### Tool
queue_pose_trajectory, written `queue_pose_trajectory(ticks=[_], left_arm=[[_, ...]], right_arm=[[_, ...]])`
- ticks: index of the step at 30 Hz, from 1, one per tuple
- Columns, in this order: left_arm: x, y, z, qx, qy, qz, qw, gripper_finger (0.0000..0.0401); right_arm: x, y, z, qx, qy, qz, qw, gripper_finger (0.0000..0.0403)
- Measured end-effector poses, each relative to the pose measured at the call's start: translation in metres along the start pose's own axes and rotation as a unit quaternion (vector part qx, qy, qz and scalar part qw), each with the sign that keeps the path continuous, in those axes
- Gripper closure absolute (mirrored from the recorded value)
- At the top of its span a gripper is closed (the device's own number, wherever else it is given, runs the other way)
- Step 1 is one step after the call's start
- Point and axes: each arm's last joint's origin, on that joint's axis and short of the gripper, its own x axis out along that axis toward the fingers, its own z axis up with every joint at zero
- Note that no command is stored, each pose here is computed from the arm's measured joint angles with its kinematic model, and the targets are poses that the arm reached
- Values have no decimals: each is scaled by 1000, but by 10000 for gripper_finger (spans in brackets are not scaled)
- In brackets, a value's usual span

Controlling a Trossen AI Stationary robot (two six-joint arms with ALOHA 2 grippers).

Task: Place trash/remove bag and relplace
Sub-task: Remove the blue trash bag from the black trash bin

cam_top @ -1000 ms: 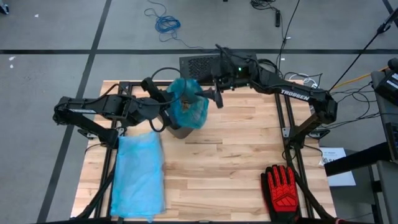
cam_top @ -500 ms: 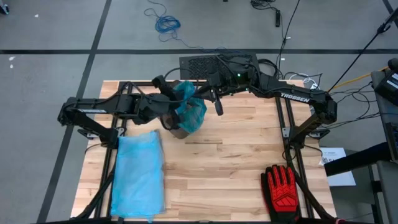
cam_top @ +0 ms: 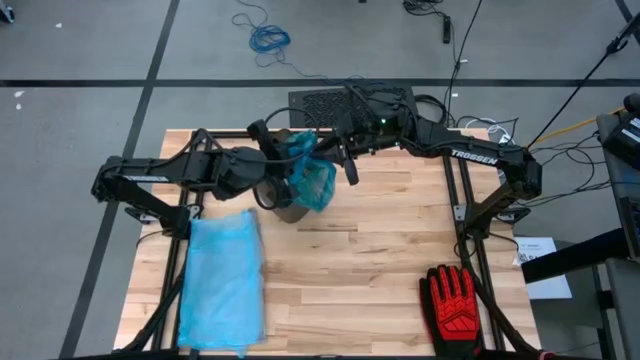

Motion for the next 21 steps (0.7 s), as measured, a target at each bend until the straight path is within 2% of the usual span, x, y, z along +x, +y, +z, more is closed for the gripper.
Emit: queue_pose_trajectory(ticks=[8,13,17,21], left_arm=[[0,0,0,-1,-1,2,1000,314],[0,1,1,-7,-6,4,1000,314],[0,1,2,-8,-7,5,1000,314],[0,1,0,-3,3,12,1000,314]], right_arm=[[2,-1,0,100,-3,3,995,266],[14,-7,-9,148,7,2,989,232],[21,-10,-9,160,-12,6,987,233],[21,-10,-6,154,-25,8,988,282]])
